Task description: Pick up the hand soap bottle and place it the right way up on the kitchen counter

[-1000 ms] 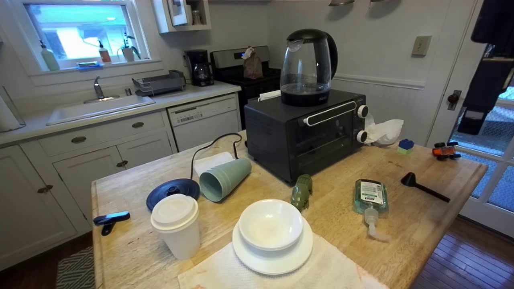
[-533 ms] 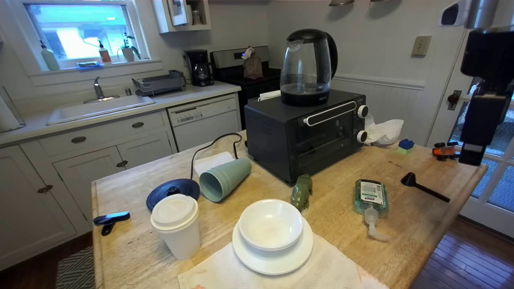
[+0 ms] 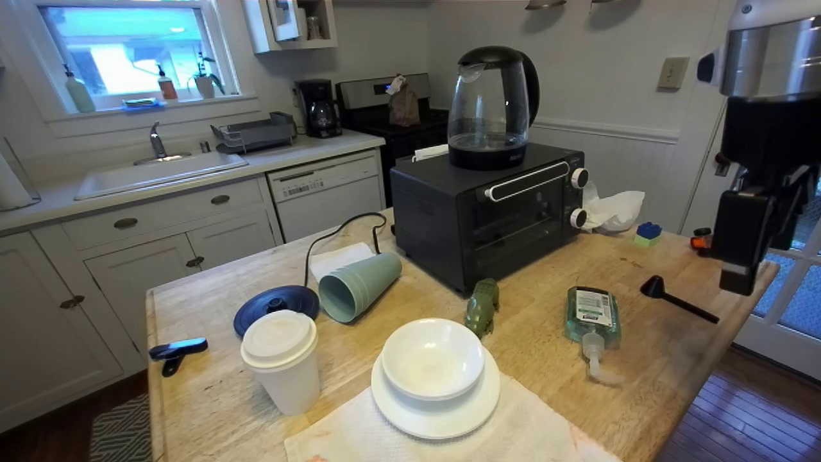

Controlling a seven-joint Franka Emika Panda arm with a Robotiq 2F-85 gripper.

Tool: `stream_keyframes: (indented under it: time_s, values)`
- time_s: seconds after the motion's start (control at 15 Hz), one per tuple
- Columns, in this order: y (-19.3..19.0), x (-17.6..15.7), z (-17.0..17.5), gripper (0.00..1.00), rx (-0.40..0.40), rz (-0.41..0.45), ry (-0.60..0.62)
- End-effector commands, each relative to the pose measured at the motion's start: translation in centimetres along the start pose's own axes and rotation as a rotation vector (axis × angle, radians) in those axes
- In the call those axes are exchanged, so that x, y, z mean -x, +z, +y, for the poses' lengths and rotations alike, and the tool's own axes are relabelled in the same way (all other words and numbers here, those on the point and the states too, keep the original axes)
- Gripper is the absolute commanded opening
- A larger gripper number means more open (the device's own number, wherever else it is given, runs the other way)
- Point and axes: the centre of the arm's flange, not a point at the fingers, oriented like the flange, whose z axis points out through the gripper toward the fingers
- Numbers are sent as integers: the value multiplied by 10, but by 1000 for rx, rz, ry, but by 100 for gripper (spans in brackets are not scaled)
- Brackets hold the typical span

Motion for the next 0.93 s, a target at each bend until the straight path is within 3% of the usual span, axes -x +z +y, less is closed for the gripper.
stream_keyframes:
  time_s: [0.0,0.13,0.47,0.87]
  values:
    - [0,0,0,100,0,0,1]
    - [20,-9,5,100,47,0,133]
    - [53,-30,6,100,-8,29,420]
    - [99,-54,-17,100,-151,65,704]
